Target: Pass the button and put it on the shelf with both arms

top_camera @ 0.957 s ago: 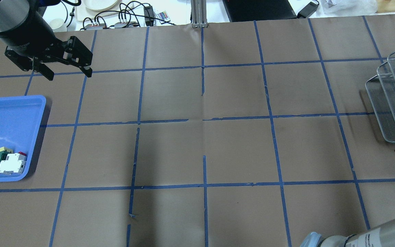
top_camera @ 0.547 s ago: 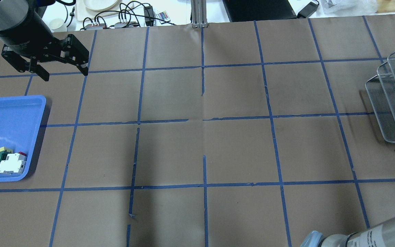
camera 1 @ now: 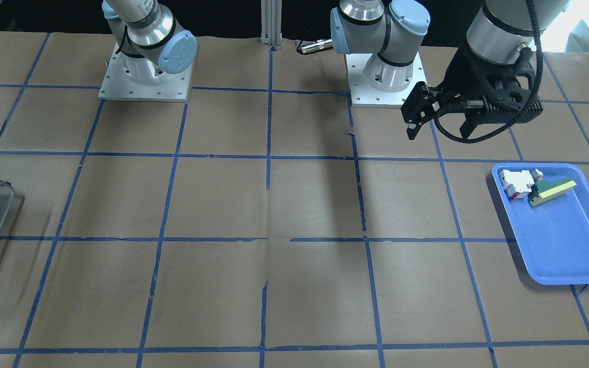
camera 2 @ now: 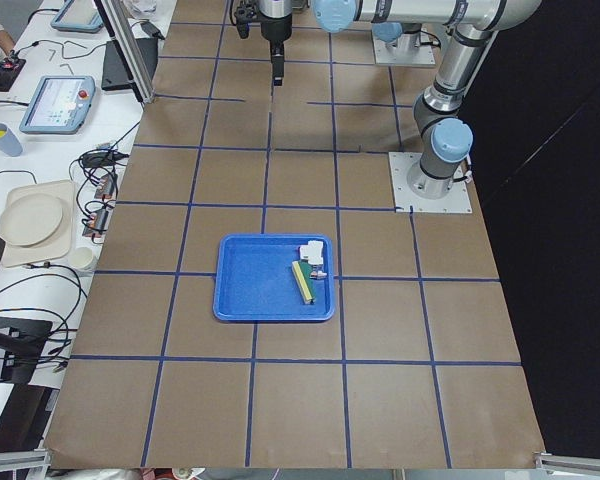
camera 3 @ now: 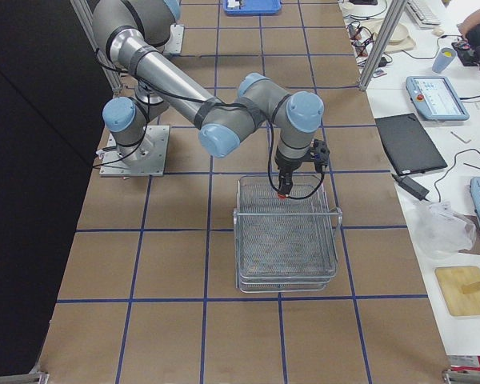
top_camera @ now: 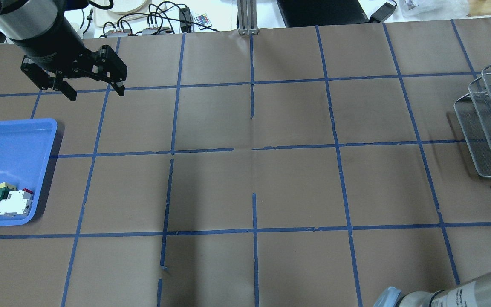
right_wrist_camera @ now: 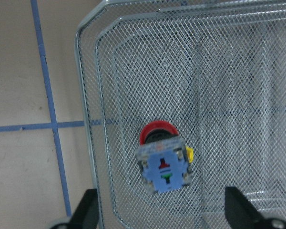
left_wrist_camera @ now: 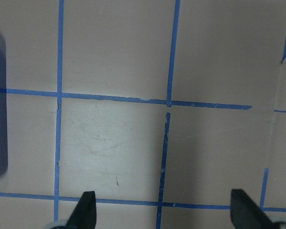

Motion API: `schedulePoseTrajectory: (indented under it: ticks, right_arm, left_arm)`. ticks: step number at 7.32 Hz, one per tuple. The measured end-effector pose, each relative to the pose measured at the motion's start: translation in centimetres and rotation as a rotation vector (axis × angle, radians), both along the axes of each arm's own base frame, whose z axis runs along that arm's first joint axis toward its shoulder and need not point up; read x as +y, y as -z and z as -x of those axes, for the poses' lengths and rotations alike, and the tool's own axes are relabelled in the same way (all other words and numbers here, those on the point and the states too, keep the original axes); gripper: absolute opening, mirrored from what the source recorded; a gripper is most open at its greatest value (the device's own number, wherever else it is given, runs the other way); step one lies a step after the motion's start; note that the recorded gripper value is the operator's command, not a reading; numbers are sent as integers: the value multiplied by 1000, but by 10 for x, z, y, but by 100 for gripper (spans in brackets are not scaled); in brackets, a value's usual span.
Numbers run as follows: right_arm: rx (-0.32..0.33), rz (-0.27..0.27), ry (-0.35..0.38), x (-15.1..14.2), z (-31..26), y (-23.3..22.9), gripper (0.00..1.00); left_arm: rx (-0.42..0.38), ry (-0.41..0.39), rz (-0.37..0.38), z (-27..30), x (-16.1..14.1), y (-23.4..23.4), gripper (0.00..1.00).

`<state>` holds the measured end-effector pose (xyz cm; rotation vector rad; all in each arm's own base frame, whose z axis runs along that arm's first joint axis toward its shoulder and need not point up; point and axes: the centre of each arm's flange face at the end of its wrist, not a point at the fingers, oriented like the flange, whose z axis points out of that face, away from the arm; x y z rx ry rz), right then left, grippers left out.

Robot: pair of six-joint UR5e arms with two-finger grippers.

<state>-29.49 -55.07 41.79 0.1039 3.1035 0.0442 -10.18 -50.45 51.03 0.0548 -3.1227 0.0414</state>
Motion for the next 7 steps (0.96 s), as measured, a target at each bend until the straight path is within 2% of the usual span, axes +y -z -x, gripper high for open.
schedulePoseTrajectory:
  ticks: [2,4,7]
  right_arm:
    - [0,3,19,32,-39,-60,100]
    - [3,3,80,50,-122,-109,100]
    - [11,-35,54,56,-271,-120,100]
  left_arm:
    - [2,28,25,5,-2,-2,100]
    - [-2,39,28,6,-3,0,100]
    - [-6,29,20,3,-12,-4,100]
